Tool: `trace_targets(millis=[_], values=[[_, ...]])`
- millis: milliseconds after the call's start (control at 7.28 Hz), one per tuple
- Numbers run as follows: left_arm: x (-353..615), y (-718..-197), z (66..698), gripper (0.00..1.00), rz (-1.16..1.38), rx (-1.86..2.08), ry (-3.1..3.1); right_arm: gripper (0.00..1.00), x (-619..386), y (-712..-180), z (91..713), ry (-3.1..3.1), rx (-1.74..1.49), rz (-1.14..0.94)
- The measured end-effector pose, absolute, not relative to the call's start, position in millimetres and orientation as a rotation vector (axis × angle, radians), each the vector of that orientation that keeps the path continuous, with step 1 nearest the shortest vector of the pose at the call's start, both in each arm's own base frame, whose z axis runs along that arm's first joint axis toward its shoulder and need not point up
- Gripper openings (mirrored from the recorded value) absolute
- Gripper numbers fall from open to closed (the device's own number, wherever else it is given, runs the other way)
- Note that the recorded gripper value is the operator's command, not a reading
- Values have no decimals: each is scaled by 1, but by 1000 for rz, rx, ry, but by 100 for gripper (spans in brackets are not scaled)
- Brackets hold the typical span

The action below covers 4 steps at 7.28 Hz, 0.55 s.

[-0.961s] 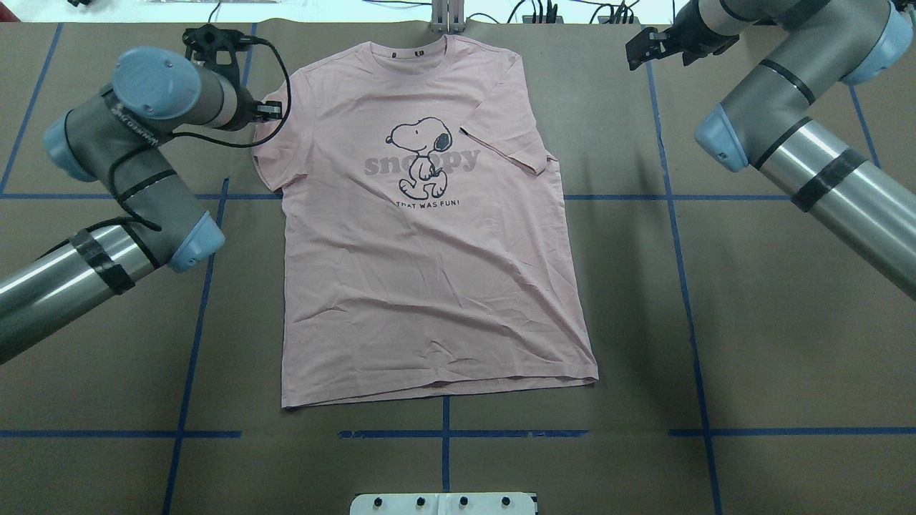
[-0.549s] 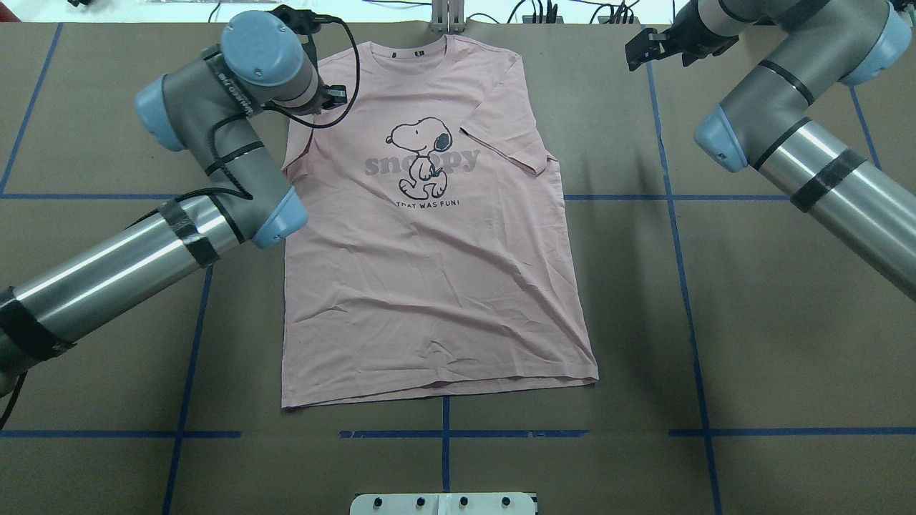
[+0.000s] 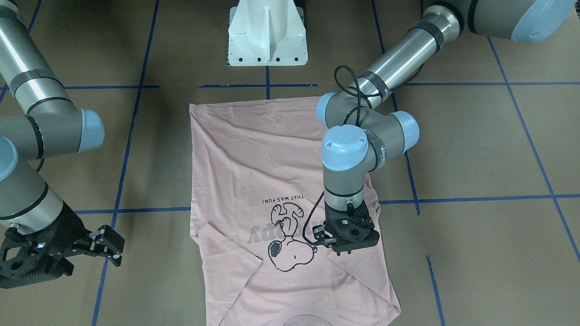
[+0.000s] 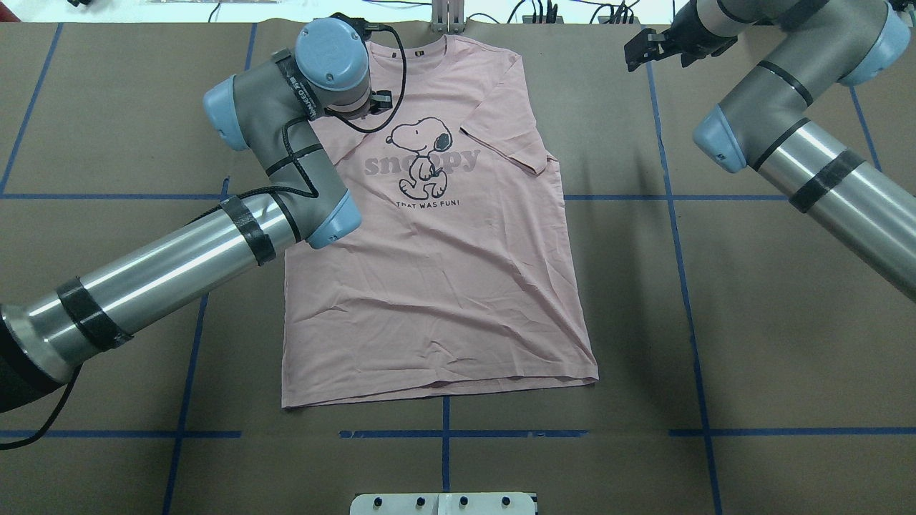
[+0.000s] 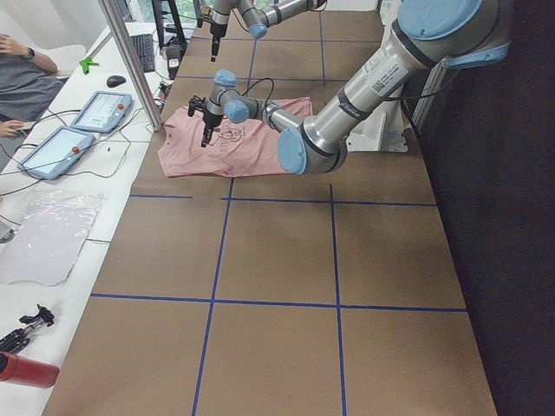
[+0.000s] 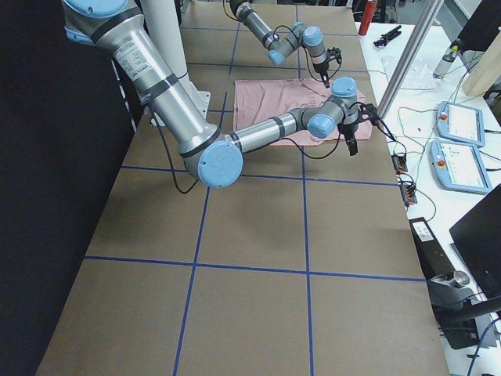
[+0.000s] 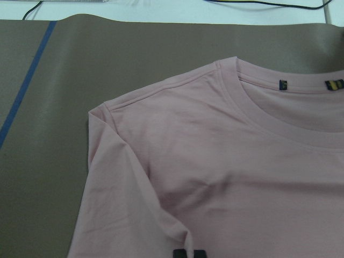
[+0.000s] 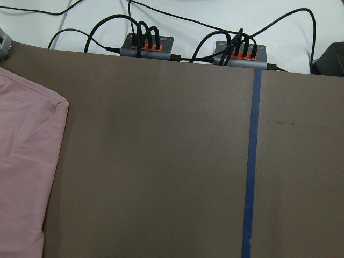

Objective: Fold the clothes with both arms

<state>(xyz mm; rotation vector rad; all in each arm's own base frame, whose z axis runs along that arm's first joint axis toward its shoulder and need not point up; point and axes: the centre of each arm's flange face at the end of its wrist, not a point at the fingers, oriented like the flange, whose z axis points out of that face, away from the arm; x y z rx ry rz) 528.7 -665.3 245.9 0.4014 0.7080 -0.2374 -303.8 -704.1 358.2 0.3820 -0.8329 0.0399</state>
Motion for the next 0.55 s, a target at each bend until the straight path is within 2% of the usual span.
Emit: trace_targets(millis=[275,549], values=[[498,-621,236,100,-141,428,814,100,-328,-678,337,-892,328,127],[450,-565,240,100,-91,457,910,100,-358,-598,300,-949,248,208]])
